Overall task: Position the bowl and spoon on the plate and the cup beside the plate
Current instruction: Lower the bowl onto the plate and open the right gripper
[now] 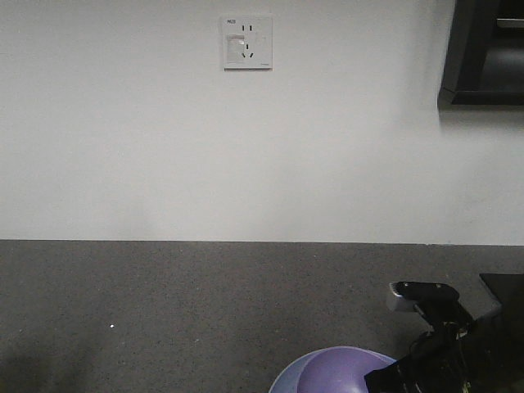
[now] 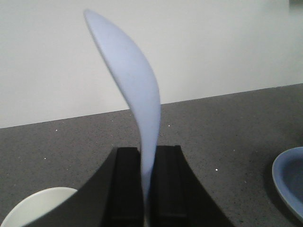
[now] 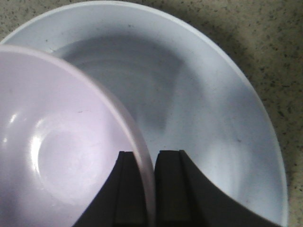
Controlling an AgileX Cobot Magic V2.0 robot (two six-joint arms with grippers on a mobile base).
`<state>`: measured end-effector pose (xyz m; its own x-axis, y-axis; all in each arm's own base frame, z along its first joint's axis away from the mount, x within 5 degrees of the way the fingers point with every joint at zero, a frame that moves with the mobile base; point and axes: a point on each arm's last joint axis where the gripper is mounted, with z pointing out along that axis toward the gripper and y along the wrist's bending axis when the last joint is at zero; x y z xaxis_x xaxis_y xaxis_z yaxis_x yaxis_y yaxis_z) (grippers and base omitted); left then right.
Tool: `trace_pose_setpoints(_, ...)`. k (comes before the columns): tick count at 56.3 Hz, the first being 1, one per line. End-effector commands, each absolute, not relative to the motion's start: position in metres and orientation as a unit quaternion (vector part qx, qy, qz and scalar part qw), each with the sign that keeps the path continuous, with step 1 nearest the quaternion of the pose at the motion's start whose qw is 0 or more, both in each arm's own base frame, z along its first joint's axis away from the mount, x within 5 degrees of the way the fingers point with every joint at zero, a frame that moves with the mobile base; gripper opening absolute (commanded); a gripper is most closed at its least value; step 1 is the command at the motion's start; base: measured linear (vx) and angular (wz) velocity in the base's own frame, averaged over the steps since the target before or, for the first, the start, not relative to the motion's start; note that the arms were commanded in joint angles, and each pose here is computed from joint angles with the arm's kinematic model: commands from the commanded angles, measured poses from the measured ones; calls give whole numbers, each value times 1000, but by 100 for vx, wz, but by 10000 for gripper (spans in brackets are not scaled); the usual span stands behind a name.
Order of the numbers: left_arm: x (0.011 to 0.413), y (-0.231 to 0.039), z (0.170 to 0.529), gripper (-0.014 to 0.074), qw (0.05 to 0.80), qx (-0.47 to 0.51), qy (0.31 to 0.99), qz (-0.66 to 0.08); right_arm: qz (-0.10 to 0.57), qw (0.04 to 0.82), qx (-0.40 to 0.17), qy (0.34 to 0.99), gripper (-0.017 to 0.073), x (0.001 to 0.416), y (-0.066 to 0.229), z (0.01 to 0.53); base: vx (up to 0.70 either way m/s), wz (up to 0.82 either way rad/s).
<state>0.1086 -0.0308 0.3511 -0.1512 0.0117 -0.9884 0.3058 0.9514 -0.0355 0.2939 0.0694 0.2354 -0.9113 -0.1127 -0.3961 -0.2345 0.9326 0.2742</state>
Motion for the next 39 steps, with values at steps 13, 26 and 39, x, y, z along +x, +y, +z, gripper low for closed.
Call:
trace_pose_setpoints(13,110,-30,363,-3,666,90,730,-122,173,242,-77,952,290,299,71,257,0,0)
trace_pose_setpoints(26,110,-30,363,-3,666,90,730,-122,163,251,-91,950,442,300,70,257,0,0)
trace_pose_setpoints(39,109,-31,362,-3,661,94,734,-124,122,265,-132,947,459,297,64,275,0,0)
